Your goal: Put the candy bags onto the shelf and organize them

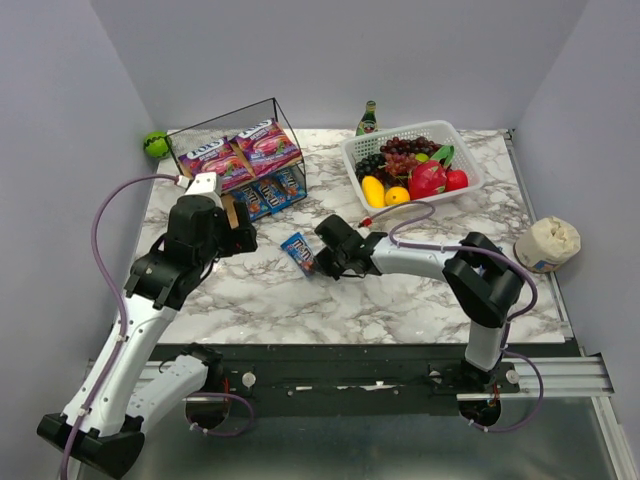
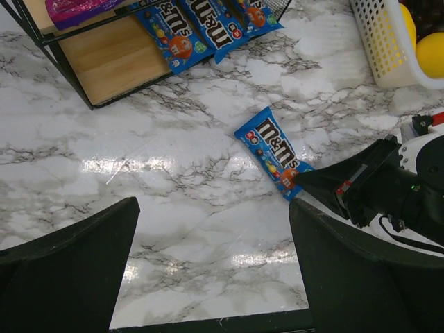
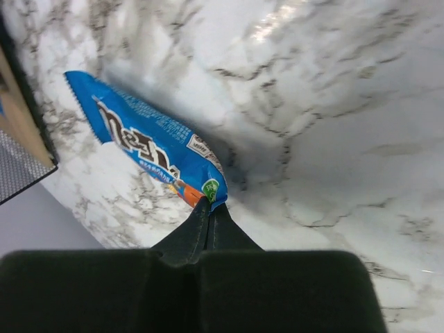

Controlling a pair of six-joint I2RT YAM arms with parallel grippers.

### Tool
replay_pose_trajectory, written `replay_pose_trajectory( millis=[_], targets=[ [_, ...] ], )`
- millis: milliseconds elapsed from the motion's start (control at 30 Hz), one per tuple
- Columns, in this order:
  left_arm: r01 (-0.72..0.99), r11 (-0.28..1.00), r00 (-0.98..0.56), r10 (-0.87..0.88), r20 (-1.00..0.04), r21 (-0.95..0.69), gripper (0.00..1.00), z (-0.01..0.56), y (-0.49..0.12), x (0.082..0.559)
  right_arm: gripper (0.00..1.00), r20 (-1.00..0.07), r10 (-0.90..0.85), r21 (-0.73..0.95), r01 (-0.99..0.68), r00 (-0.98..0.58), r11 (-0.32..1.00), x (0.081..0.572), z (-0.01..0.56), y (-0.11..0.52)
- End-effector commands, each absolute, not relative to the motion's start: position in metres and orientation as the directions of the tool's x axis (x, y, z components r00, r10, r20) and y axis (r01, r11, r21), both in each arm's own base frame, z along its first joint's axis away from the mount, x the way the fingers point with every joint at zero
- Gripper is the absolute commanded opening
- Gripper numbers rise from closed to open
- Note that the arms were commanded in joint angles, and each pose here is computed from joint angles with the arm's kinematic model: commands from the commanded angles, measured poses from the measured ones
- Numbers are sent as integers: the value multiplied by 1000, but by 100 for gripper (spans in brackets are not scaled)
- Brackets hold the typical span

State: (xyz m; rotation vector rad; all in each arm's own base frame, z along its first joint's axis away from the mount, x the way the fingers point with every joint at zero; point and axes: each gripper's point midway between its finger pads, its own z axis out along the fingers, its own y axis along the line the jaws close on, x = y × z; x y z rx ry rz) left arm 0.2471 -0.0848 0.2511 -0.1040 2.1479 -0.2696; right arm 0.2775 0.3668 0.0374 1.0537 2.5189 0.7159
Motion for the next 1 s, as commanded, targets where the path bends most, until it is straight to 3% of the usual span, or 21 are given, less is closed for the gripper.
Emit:
replay_pose_trajectory(
  millis=[0,333,967],
  targets=[
    [16,975,-499,-185,-847,-222,99,278,-75,246,1,-123,681,639,467,-722,611,294,66,392],
    [16,967,-429,-222,-876,-253,99,315,-72,244,1,-51,607,797,334,-793,503,323,119,472],
    [14,961,-424,-245,-872,-277,99,323,-72,239,1,38,686,925,286,-727,251,408,123,569]
  ],
)
